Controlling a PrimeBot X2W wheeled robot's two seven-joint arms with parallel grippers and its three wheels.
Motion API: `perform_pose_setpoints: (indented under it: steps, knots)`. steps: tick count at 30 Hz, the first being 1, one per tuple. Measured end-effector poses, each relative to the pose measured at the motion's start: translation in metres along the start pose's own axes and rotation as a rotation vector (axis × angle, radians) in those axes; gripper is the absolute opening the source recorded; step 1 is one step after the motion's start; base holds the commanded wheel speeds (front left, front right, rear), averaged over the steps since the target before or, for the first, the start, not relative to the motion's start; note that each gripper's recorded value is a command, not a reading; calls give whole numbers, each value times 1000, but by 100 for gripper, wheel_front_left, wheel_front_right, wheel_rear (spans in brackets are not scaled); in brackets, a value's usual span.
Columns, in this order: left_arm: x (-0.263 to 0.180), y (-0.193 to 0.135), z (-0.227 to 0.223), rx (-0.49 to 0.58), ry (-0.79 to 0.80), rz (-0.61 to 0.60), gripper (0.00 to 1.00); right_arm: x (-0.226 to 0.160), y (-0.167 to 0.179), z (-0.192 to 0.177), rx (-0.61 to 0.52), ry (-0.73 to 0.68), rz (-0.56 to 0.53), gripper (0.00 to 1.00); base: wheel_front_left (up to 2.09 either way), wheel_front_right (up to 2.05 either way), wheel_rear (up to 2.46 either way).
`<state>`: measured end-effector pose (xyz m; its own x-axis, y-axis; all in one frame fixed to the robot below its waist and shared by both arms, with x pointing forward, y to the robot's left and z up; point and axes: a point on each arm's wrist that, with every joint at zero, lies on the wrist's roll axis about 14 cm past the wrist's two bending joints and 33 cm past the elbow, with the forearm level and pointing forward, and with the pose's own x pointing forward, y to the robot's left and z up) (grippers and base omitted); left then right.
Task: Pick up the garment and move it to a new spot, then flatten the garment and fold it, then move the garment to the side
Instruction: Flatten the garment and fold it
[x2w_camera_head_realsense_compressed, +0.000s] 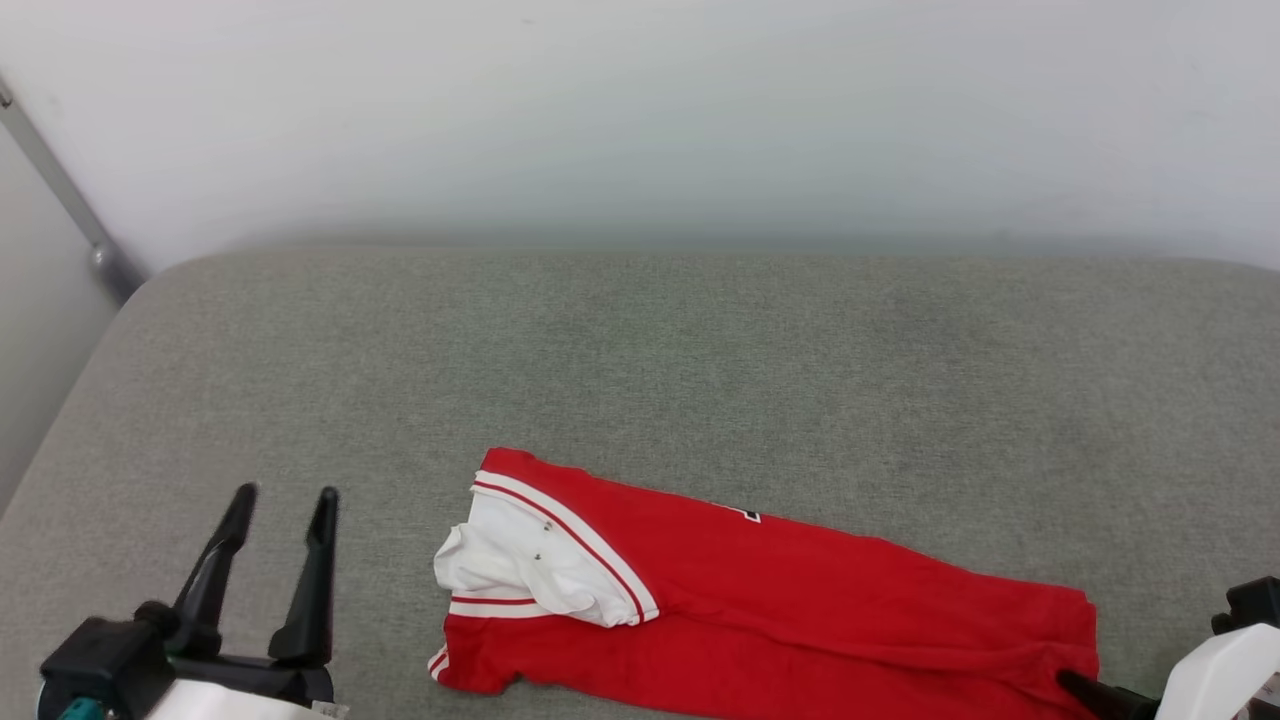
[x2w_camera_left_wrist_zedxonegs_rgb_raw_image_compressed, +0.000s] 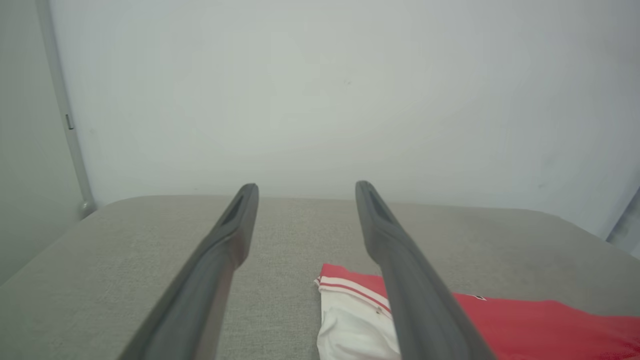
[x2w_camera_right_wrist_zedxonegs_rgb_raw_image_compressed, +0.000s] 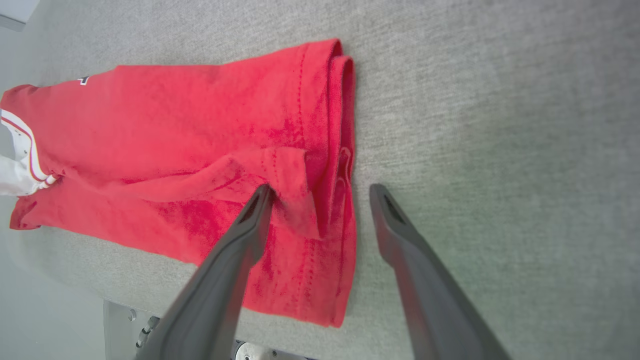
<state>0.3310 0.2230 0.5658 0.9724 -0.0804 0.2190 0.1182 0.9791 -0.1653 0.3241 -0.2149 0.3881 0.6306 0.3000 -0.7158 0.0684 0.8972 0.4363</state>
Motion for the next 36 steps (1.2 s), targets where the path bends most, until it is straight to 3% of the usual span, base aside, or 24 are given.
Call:
perform_pose_setpoints:
  steps: [10, 25, 26, 27, 28, 29, 36]
  knots:
    - [-21, 0, -16, 47, 14, 65, 100, 15, 1, -1, 37, 25, -6, 100, 0, 0, 0]
    - [-25, -11, -40, -5, 70, 82, 100, 40, 10, -9, 35, 100, 0, 100, 0, 0, 0]
    - [-24, -12, -40, -5, 70, 81, 100, 42, 12, -10, 24, 102, 2, 65, 0, 0, 0]
    - [-23, -11, -40, -5, 70, 81, 100, 43, 13, -10, 22, 105, 4, 42, 0, 0, 0]
    - [-23, -11, -41, -5, 73, 81, 100, 44, 14, -11, 19, 112, 8, 5, 0, 0, 0]
    - [-24, -11, -42, -6, 77, 82, 100, 44, 14, -11, 16, 114, 10, 0, 0, 0, 0]
    - [-22, -11, -45, -7, 85, 80, 100, 40, 11, -10, 41, 120, 25, 0, 0, 0, 0]
